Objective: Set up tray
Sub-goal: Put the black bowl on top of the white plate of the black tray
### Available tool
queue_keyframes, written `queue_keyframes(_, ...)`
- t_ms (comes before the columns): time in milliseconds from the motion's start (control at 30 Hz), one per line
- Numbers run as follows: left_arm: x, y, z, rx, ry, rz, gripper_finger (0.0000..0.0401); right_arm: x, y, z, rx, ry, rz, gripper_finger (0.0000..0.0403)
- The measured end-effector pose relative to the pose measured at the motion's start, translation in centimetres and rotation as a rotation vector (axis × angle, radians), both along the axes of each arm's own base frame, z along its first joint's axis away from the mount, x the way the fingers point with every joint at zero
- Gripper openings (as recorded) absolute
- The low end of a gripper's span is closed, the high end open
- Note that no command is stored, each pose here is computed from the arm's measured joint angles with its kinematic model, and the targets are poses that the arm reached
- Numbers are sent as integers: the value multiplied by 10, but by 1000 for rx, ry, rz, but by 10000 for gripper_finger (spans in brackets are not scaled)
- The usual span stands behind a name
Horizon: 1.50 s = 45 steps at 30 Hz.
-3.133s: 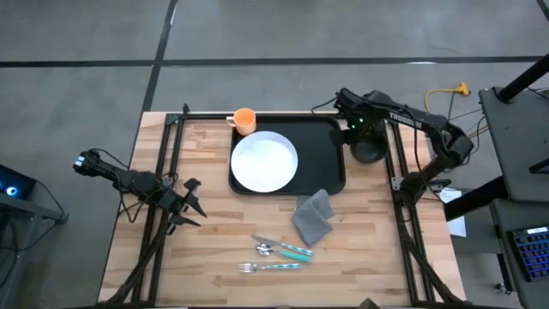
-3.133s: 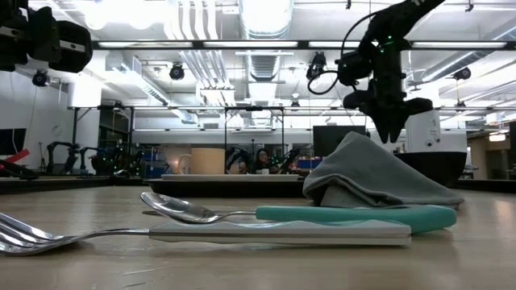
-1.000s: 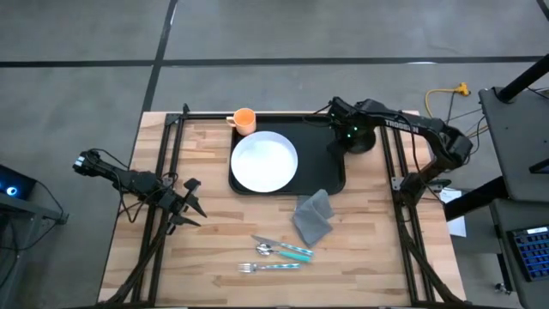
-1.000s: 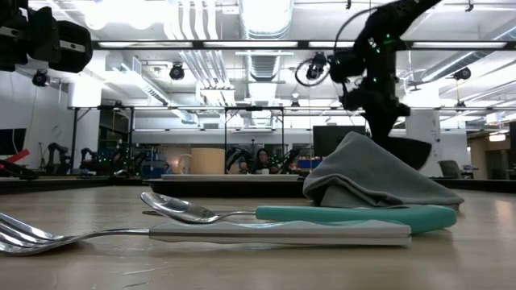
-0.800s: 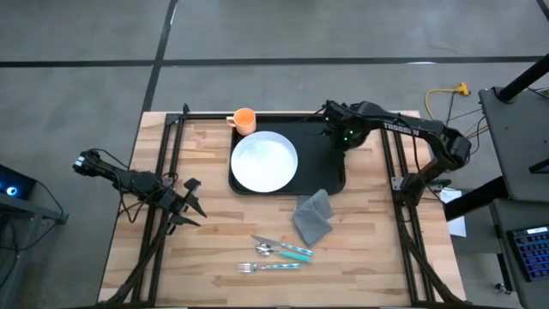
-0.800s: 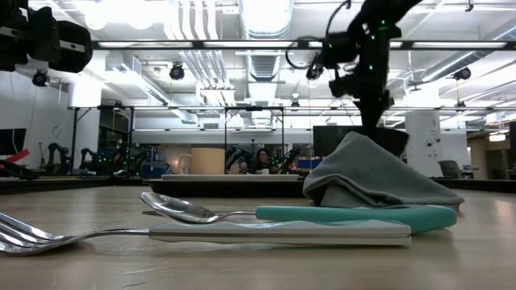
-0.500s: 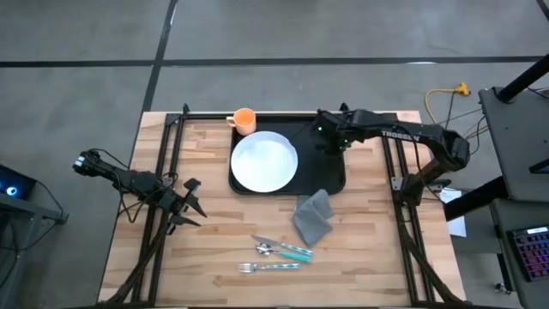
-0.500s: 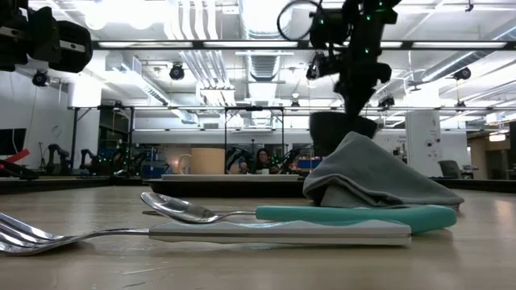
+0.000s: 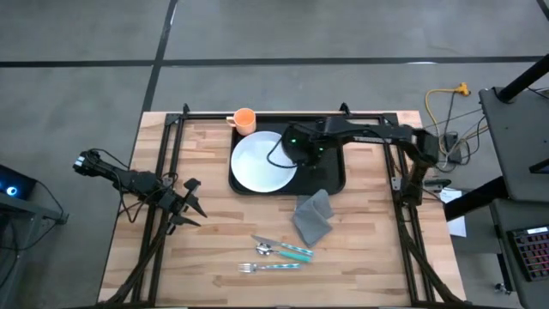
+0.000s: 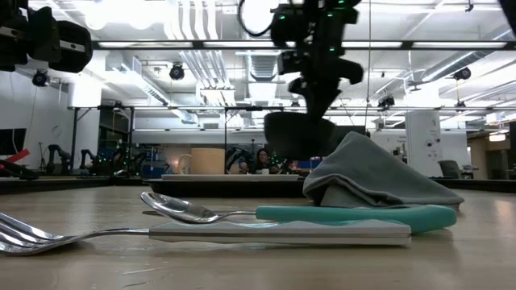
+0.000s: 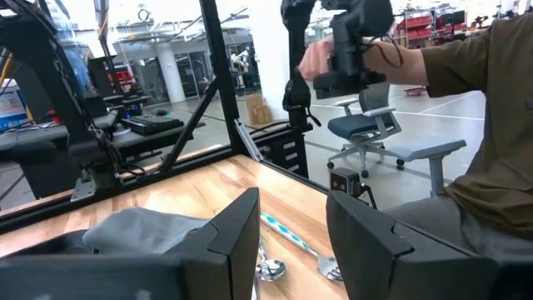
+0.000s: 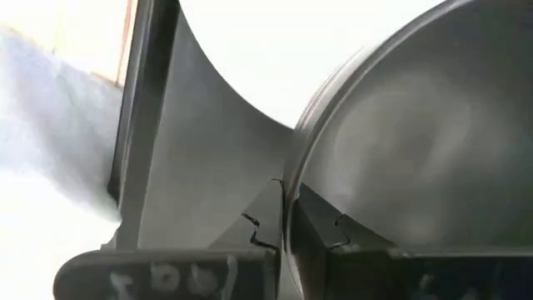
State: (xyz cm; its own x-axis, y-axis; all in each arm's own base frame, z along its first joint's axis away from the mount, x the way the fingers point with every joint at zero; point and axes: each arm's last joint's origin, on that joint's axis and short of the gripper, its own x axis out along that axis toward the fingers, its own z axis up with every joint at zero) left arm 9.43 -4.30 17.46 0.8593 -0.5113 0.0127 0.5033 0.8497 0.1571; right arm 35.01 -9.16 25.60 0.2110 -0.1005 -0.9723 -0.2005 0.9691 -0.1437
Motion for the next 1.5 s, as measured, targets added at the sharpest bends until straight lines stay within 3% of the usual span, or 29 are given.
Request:
queue_keyframes(433,0,0,0,0,0,0,122,71,-12,-11,-15,80,124,8)
queue_keyframes(700,0,0,-1,3,7,0,122,101,-7,-23,-18,102,198,8)
queue_keyframes(1100,0,0,-1,3,7,0,122,121,16,-29,-24,109,296,8)
queue_keyframes(1500,0,0,-1,4,11,0,122,122,18,-33,-18,116,280,8)
